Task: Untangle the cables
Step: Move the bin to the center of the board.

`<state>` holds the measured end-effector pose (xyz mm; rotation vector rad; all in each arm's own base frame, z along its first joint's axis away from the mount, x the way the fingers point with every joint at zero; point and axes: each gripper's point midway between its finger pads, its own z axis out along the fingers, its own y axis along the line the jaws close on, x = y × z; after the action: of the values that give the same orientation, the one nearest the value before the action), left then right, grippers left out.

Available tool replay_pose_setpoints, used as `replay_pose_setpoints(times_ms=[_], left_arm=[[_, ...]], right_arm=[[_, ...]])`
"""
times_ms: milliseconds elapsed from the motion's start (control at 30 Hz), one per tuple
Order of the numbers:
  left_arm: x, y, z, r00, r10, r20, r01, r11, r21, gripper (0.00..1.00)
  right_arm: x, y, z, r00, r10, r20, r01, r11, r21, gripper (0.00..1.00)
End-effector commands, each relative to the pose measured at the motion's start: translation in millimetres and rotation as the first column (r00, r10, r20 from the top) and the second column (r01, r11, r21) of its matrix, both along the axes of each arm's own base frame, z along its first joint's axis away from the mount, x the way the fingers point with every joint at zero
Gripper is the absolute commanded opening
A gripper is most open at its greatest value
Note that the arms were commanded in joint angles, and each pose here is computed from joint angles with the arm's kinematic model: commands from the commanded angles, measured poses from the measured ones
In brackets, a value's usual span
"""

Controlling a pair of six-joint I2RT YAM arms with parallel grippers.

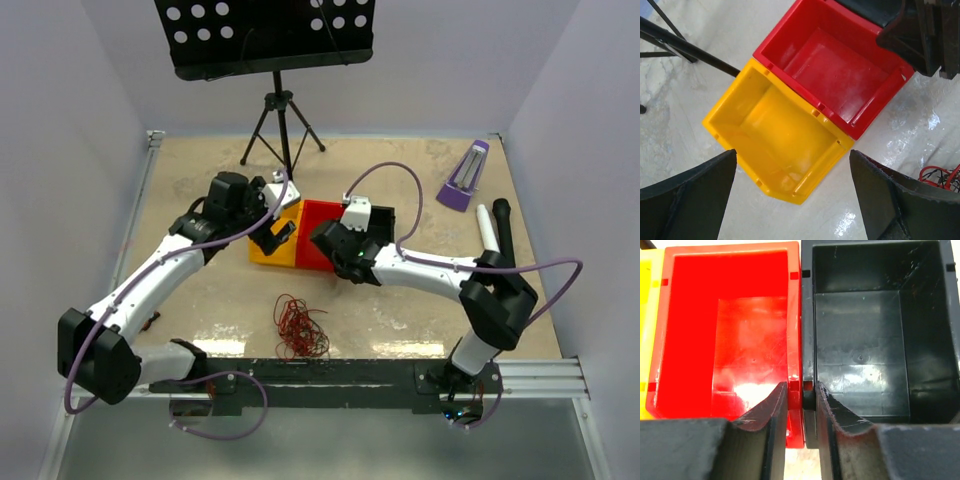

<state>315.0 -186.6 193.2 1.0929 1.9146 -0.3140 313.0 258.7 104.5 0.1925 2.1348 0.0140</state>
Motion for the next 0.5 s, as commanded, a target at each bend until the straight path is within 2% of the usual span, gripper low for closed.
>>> replay_pose_setpoints(times_ms=[0, 33, 167, 233, 367, 467], left_arm=[[-10, 2, -6, 0.999, -0.015, -0.028, 0.014, 1.0, -0.017, 1.0], [-17, -1, -10, 0.998, -0.047, -0.046, 0.046, 0.999, -0.019, 1.0], [-46, -5, -24, 0.976, -0.192, -0.104, 0.193, 0.981, -0.008, 0.97], [-65, -6, -38, 0.955, -0.259, -0.146, 0.262, 0.965, 0.004, 0.95], [-100, -10, -64, 0.907, -0.373, -0.197, 0.387, 0.921, 0.036, 0.93], [-121, -13, -87, 0.874, -0.429, -0.227, 0.452, 0.89, 0.057, 0.93]], right_arm=[[8, 16, 35, 0.991, 0.096, 0.098, -0.099, 0.995, 0.027, 0.38], [5, 17, 38, 0.989, 0.113, 0.097, -0.118, 0.992, 0.043, 0.45], [-14, 12, 56, 0.977, 0.177, 0.116, -0.191, 0.974, 0.12, 0.57], [-29, 11, 69, 0.963, 0.227, 0.146, -0.249, 0.954, 0.166, 0.6], [-69, 22, 90, 0.907, 0.372, 0.197, -0.414, 0.873, 0.257, 0.6], [-100, 39, 81, 0.867, 0.465, 0.178, -0.498, 0.817, 0.291, 0.59]])
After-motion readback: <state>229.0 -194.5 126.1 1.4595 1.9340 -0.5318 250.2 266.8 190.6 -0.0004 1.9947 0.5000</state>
